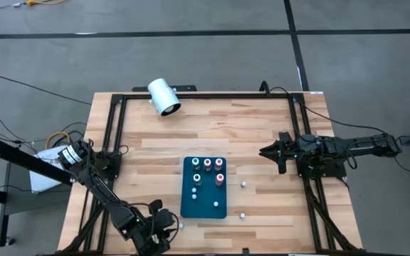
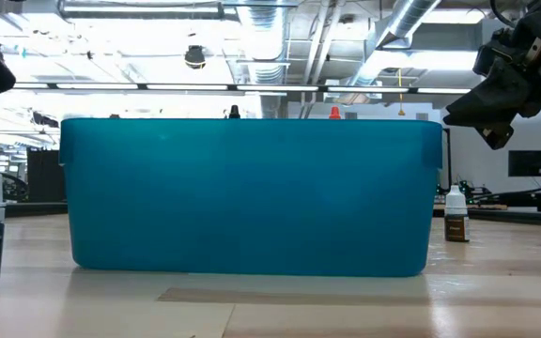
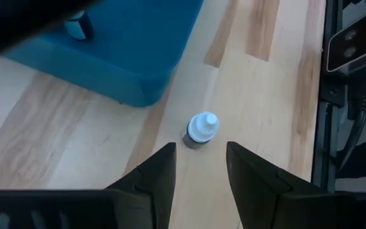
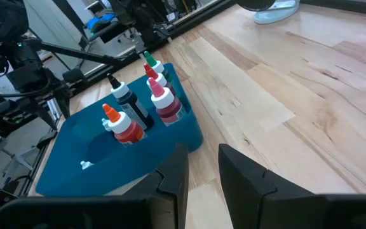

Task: Pick & Place food coloring
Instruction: Put the small black food coloring bottle into the blue container

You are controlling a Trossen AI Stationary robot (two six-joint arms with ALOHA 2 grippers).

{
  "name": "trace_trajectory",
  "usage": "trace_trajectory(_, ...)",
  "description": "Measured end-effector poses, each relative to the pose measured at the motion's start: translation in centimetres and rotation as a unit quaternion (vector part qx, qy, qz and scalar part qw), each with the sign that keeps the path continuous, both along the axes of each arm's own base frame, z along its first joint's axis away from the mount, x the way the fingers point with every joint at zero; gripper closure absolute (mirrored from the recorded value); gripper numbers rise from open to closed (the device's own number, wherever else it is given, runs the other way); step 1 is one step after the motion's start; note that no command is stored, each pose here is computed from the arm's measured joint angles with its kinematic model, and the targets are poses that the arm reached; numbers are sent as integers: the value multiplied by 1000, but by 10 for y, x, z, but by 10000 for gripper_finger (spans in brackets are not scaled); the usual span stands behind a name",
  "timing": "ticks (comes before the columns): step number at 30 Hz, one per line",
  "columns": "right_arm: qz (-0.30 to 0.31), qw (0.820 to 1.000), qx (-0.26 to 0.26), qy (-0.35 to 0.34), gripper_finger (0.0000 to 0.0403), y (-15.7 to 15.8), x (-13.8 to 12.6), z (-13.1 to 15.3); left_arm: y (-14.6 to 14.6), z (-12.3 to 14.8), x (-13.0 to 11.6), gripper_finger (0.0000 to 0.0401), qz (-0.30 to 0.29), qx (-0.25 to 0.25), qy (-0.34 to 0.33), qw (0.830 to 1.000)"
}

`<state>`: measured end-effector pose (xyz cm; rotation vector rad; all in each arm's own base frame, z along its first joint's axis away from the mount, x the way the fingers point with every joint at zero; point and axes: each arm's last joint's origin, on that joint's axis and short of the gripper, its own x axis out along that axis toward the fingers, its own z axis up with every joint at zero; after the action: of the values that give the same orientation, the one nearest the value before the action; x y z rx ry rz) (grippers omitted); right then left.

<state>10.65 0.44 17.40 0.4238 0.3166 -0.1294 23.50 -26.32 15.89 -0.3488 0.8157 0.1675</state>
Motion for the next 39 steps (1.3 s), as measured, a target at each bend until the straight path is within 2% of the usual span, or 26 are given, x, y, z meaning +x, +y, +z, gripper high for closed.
trace_trajectory(12,0,1000,0,-1,327,0,0,0,3,-9,9,272,7,4,4,1000)
trace_trajectory(16,0,1000,0,-1,327,0,0,0,1,-20,12,272,8,-11,19,1000)
trace_trajectory(20,0,1000,0,-2,327,0,0,0,-3,-22,16,272,1,-28,5,1000)
trace_trajectory(32,0,1000,0,-1,327,0,0,0,1,-22,21,272,-5,-2,-5,1000)
trace_trajectory(39,-2,1000,4,-1,327,0,0,0,5,-21,26,272,-11,-3,-1,1000)
